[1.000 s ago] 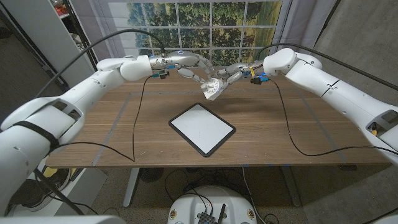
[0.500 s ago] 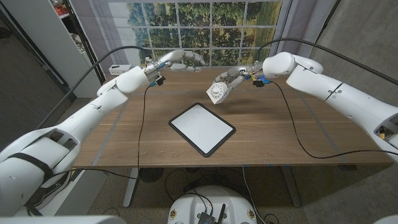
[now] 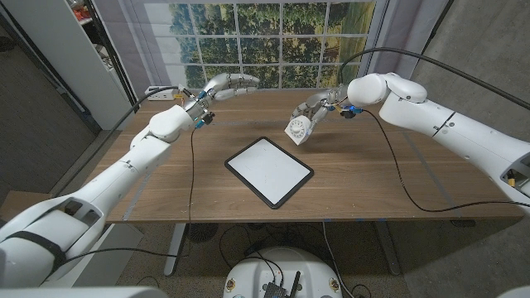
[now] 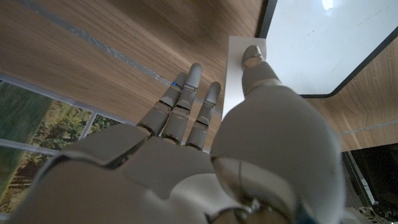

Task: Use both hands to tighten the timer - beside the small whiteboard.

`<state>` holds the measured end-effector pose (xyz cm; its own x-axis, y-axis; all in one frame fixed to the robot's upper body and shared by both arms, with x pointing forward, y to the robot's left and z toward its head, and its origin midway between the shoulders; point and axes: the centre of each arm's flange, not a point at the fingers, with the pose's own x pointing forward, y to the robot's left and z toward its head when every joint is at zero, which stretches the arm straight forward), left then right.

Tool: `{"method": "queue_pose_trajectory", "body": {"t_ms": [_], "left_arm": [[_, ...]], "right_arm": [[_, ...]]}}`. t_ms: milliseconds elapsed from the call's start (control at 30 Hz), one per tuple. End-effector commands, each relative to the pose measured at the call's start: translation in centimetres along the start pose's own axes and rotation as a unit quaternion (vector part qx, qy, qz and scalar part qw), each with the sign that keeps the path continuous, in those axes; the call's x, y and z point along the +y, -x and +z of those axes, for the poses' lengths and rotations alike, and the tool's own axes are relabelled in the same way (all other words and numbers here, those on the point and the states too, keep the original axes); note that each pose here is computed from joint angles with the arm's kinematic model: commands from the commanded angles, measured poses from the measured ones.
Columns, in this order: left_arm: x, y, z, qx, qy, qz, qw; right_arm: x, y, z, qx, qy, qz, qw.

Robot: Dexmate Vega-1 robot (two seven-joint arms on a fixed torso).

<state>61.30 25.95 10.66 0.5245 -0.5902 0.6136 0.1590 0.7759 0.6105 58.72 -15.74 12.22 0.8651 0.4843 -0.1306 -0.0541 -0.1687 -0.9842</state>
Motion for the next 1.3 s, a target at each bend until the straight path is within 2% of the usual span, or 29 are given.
{"method": "queue_pose_trajectory", "body": {"t_ms": [33, 233, 433, 1000, 1300], "left_arm": [[-0.6, 1.6, -2.1, 0.028, 0.056, 0.017, 0.998], [-0.8, 2.1, -2.7, 0.039, 0.067, 0.027, 0.997], [-1.1, 2.5, -3.1, 0.047, 0.066, 0.033, 0.996], [-2.1, 2.9, -3.5, 0.063, 0.055, 0.043, 0.996], [-2.4, 3.2, -3.7, 0.068, 0.058, 0.048, 0.995]], "right_arm": [[0.5, -0.6, 0.2, 0.071, 0.065, 0.015, 0.9952], [1.1, -1.2, 0.2, 0.097, 0.085, 0.030, 0.9912], [1.8, -1.9, 0.1, 0.109, 0.097, 0.045, 0.9884], [3.3, -3.3, 0.4, 0.126, 0.136, 0.082, 0.9793], [3.3, -3.8, 0.3, 0.123, 0.134, 0.094, 0.9788]]}}
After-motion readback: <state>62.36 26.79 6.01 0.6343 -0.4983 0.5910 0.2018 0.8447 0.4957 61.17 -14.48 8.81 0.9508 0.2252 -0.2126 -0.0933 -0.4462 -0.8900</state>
